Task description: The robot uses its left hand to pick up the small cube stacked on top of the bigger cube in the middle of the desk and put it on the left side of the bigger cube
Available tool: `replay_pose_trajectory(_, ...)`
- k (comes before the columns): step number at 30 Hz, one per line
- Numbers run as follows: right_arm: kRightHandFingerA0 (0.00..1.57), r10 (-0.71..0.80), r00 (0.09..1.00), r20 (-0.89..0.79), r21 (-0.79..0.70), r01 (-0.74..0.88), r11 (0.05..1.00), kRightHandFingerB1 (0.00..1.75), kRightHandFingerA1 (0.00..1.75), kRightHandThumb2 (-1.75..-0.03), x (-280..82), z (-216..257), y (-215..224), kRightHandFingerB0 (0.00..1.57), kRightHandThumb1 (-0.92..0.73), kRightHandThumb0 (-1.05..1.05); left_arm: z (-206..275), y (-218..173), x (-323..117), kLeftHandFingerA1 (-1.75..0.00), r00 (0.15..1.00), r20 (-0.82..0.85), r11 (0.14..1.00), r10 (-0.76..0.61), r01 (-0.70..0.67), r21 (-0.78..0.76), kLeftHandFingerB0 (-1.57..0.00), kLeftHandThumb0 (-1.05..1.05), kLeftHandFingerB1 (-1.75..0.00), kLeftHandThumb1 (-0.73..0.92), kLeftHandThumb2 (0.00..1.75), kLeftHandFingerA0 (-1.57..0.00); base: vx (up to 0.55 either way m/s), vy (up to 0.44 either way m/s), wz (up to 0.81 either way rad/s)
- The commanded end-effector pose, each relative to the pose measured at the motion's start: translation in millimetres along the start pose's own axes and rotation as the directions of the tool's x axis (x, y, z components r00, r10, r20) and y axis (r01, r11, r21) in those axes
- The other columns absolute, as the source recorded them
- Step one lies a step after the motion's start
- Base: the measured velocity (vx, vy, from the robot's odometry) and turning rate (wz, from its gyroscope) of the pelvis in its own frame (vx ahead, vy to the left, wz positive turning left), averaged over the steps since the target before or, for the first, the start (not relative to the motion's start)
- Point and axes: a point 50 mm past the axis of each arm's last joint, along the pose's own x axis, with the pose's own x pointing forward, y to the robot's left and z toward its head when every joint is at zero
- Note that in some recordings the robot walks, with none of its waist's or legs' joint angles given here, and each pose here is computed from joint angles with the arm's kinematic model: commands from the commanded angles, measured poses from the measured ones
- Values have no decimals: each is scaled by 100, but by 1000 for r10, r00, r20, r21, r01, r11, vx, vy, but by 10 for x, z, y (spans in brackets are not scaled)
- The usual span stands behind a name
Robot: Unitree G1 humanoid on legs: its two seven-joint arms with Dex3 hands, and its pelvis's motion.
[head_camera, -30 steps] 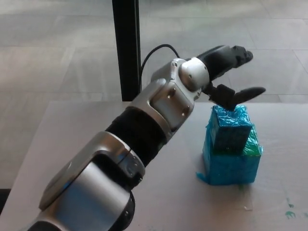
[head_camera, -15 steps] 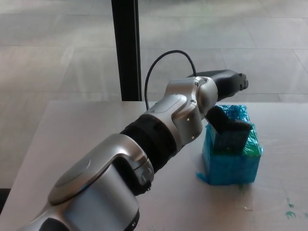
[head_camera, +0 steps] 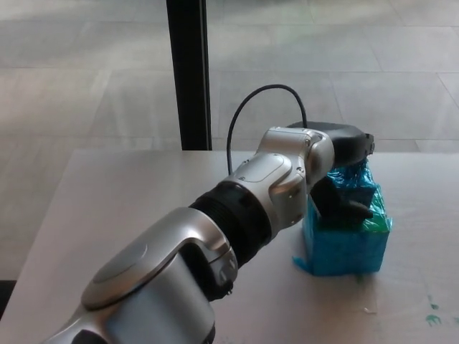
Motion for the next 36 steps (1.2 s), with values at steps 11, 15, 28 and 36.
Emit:
replay_pose_trajectory(11,46,-75,997,31,2,75,997,38,62,-63,27,115,-25,40,-73,-52,-116,-279,73,-65,998,19,942,-58,61,-329,-9,-95,-25,45,91,-50,0,0,0)
replay_pose_trajectory(15,48,-97,993,68,-53,100,994,36,58,-63,22,89,0,43,-75,-51,-187,-340,83,-81,999,2,952,-40,39,-305,-19,-66,-48,47,85,-62,0,0,0)
replay_pose_trajectory(28,47,-115,989,91,-42,119,992,35,56,-64,26,59,32,47,-78,-45,-317,-490,101,-104,997,-61,995,-46,40,-97,-63,-32,-58,62,60,-85,0,0,0)
replay_pose_trajectory(36,52,-146,983,113,-20,149,989,37,59,-65,32,67,30,53,-80,-39,-267,-537,114,-151,995,-47,996,83,-83,-16,-84,-34,-69,57,60,-68,0,0,0)
